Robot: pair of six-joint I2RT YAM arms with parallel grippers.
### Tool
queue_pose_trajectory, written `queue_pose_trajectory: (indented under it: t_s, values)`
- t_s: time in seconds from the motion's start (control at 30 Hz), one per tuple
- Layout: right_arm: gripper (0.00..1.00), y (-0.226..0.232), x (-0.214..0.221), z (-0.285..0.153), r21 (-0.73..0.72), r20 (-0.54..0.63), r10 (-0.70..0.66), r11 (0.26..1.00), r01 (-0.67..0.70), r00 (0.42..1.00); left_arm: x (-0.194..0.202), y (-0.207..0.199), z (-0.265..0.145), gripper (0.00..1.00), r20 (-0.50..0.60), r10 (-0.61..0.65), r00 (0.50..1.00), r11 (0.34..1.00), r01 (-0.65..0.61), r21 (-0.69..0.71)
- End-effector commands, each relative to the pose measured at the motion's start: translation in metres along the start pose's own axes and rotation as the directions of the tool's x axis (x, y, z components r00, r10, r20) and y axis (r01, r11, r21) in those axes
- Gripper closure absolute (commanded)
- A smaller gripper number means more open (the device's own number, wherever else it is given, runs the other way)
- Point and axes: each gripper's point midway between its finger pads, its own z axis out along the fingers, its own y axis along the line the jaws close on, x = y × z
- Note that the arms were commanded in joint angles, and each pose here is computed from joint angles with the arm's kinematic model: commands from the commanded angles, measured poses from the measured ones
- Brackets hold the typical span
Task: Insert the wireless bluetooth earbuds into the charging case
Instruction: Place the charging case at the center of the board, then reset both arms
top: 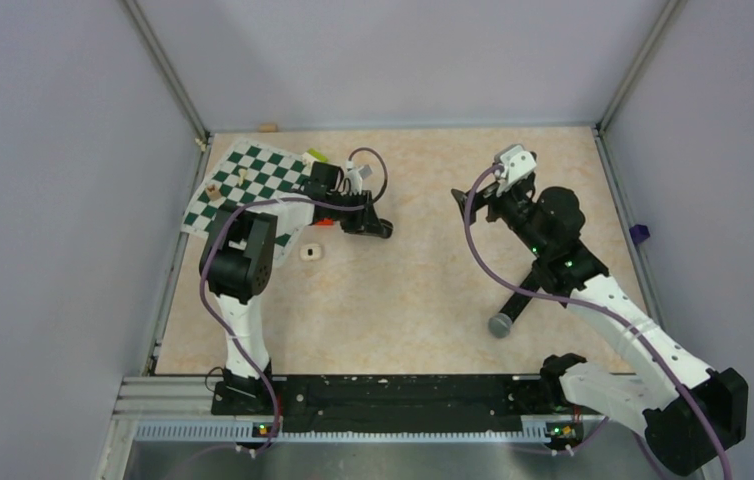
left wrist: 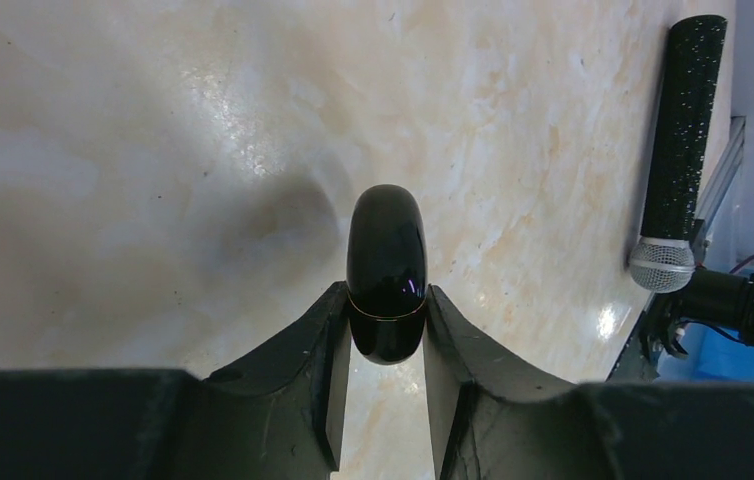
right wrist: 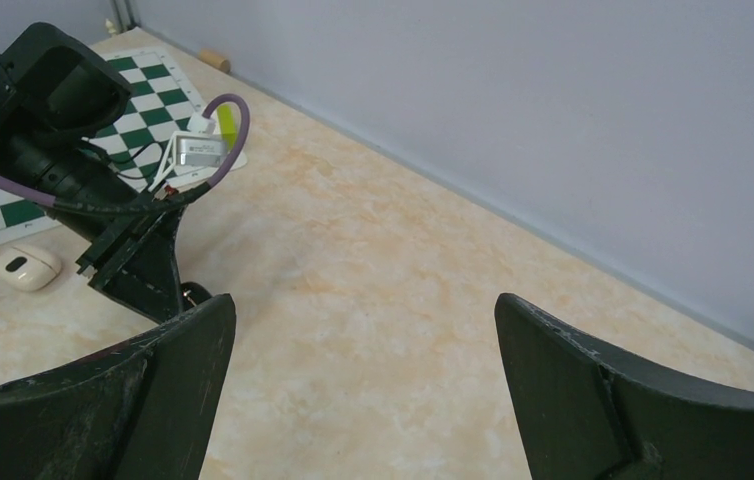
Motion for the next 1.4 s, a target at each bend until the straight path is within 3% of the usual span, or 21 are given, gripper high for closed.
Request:
queue_pose_trajectory:
  t_s: [0.0, 0.23, 0.4, 0.57, 0.7, 0.87, 1.0, 1.13, 1.37]
  values:
    - [0.01, -0.003, -0.011, -0.001, 0.005, 0.048, -0.002, 1.0, 0.002, 0.999, -0.007, 0.002, -0.002, 0.61, 0.015, 0.033, 0.999, 0.999, -0.032, -0.031]
    - [0.01, -0.008, -0.011, -0.001, 0.007, 0.059, -0.012, 1.0, 0.011, 0.998, -0.004, -0.001, -0.007, 0.31, -0.017, 0.055, 0.998, 0.998, -0.056, -0.029]
    - [0.01, 0.026, -0.007, -0.005, -0.208, 0.086, -0.021, 0.977, 0.039, 0.996, -0.009, -0.009, -0.031, 0.28, -0.048, 0.131, 0.99, 0.989, -0.134, -0.059]
    - [0.01, 0.075, 0.0, -0.022, -0.482, 0.107, 0.008, 0.875, 0.044, 0.994, -0.042, -0.042, -0.105, 0.25, 0.119, 0.272, 0.955, 0.961, -0.263, -0.085]
    - [0.01, 0.071, 0.0, -0.025, -0.446, 0.125, 0.047, 0.895, 0.013, 0.991, -0.053, -0.064, -0.197, 0.21, 0.274, 0.447, 0.852, 0.893, -0.405, -0.198]
    - [0.01, 0.042, -0.026, -0.024, -0.287, 0.145, 0.188, 0.948, -0.141, 0.971, -0.015, -0.055, -0.283, 0.01, 0.386, 0.568, 0.727, 0.801, -0.378, -0.465]
    - [0.01, 0.037, -0.035, -0.027, -0.267, 0.134, 0.251, 0.941, -0.209, 0.959, 0.018, -0.034, -0.292, 0.01, 0.362, 0.622, 0.694, 0.725, -0.338, -0.6]
    - [0.01, 0.04, -0.037, -0.031, -0.302, 0.118, 0.302, 0.918, -0.256, 0.946, 0.039, -0.032, -0.271, 0.01, 0.341, 0.629, 0.699, 0.747, -0.42, -0.516]
    - [0.01, 0.04, -0.029, -0.03, -0.311, 0.095, 0.328, 0.907, -0.285, 0.94, 0.048, -0.028, -0.269, 0.02, 0.331, 0.607, 0.723, 0.766, -0.421, -0.485]
